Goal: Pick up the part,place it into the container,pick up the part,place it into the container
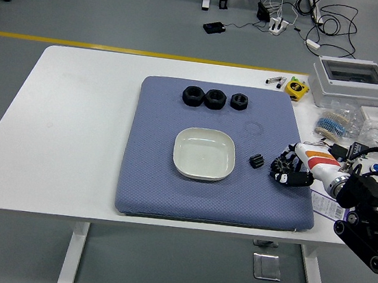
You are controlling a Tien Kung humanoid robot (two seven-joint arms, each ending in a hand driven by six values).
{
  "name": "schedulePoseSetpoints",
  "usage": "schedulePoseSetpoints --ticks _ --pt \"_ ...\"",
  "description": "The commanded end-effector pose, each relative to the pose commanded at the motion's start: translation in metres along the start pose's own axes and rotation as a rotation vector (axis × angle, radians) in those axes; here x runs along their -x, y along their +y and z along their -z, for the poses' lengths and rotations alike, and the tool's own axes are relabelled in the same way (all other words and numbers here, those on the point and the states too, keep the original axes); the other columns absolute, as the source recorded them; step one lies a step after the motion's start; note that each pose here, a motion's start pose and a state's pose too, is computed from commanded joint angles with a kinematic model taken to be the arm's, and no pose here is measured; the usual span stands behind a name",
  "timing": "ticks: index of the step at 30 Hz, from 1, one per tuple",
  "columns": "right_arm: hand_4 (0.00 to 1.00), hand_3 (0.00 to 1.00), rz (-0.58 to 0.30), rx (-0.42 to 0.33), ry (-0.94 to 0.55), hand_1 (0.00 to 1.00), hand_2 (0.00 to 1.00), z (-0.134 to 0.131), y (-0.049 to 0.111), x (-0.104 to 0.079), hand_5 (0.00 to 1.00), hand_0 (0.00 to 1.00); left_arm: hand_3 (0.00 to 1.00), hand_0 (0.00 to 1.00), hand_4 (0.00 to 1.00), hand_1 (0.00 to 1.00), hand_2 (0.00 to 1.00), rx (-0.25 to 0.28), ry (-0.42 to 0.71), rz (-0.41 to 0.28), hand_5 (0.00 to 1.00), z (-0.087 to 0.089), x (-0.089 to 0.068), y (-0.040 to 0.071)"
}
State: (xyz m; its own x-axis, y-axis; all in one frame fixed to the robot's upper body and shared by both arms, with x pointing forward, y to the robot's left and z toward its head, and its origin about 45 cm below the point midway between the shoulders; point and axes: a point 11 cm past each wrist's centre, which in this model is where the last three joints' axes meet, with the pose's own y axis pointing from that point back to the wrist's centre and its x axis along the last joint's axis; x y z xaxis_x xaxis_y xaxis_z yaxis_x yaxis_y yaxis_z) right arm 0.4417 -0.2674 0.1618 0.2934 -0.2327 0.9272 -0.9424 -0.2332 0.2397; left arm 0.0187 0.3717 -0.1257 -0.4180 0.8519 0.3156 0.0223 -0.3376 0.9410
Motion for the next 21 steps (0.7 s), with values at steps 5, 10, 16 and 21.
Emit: schedulePoseSetpoints --ticks 5,10,16,21 --pt "0.728 0.478 -0.025 -0.02 -0.009 0.292 0.423 0.005 0.0 -0.007 0.43 0.08 0.6 0.621 0.578 0.605 0.713 -0.001 -0.004 -0.001 0.602 0.0 -0.001 0.0" --pt "0.725 0.479 -0.061 -0.04 -0.019 0.278 0.415 0.012 0.001 -0.018 0.435 0.071 0.599 0.622 0.577 0.605 0.712 -0.002 -0.004 -0.002 0.601 0.001 -0.001 0.0" --pt "0.724 0.479 -0.11 -0.095 -0.02 0.274 0.414 0.031 0.0 -0.035 0.437 0.069 0.599 0.622 0.576 0.605 0.712 0.002 -0.004 0.0 0.6 -0.001 -0.001 0.0" --pt "0.704 0.481 -0.138 -0.138 -0.023 0.275 0.413 0.048 0.001 -0.044 0.415 0.07 0.599 0.622 0.576 0.604 0.712 0.005 0.0 0.001 0.6 -0.002 -0.001 0.0"
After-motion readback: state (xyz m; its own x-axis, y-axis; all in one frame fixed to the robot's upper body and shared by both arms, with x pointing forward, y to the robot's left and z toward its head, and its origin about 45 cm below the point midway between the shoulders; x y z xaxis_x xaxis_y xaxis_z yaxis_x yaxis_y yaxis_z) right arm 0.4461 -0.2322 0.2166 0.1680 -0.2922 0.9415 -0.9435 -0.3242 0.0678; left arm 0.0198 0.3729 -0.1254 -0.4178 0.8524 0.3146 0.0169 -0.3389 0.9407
